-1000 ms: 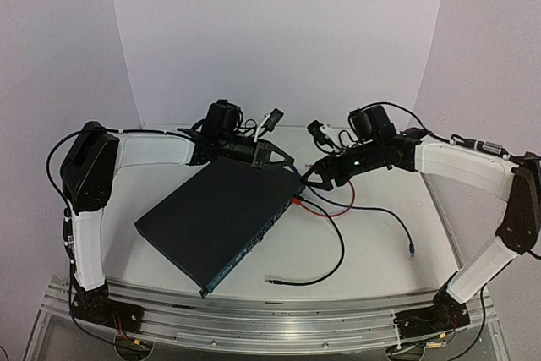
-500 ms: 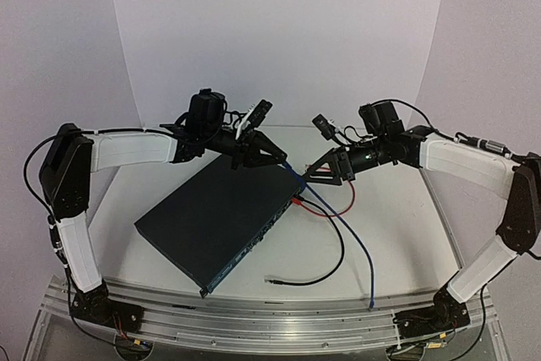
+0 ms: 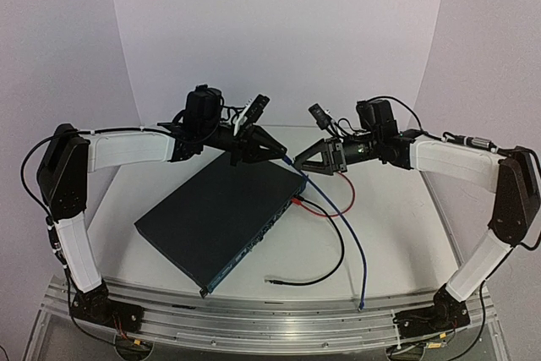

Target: Insert the plug into the switch port

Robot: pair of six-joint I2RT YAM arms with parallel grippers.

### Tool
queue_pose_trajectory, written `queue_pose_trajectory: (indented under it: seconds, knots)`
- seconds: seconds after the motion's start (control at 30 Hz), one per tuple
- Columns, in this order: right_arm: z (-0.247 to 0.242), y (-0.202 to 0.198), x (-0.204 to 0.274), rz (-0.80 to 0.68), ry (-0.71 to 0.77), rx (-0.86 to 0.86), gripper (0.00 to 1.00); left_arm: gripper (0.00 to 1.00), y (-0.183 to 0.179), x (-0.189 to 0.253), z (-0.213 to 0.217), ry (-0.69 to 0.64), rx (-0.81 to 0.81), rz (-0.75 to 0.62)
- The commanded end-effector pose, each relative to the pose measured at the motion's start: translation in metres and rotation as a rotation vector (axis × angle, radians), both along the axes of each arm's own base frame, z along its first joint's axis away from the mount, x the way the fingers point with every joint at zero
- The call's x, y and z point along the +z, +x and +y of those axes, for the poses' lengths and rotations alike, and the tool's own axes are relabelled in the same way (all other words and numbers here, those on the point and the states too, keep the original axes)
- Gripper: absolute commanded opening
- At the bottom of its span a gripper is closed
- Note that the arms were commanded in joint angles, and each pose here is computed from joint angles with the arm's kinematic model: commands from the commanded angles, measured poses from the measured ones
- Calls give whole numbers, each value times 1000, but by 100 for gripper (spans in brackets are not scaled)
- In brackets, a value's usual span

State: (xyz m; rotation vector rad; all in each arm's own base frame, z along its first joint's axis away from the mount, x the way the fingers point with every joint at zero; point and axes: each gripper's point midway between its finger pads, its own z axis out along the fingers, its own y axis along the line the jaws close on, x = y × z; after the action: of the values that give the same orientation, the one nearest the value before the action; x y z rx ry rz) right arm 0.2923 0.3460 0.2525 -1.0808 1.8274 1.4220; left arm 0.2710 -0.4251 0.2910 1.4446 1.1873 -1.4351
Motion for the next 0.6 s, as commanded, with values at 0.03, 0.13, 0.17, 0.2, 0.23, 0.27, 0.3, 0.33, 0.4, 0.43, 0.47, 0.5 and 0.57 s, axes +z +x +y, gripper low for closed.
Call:
queue_pose_trajectory:
  seconds: [0.03,0.13,0.17,0.2,0.23,0.27,0.3,0.33,0.4,0.43,0.47,0.5,0.57]
  knots:
    - [11,-1,5,12,56,66,50,0,-1,18,1,-43,9,-37]
    - [15,-3,4,18,61,89,49,0,1,18,1,-40,18,-32]
    - [16,-4,4,15,62,95,48,0,1,18,1,-39,21,-31]
    - [17,-4,4,14,62,96,46,0,2,18,1,-38,23,-29]
    - [17,-4,4,14,61,95,44,0,2,18,0,-38,25,-27]
    - [18,-4,4,14,61,95,41,0,2,17,0,-37,26,-25]
    - [18,-4,4,15,62,96,39,0,2,17,0,-36,27,-24]
    - [19,-5,4,14,64,100,38,0,3,17,0,-35,27,-23]
    - [20,-6,5,11,69,105,37,0,3,16,0,-34,29,-19]
    - [21,-6,6,9,71,106,37,0,3,16,0,-34,29,-19]
    - [22,-6,6,9,73,105,37,0,3,16,0,-34,27,-18]
    - [22,-6,7,7,76,106,37,0,3,16,0,-33,27,-17]
    - [23,-5,9,5,81,103,36,0,3,16,0,-34,25,-17]
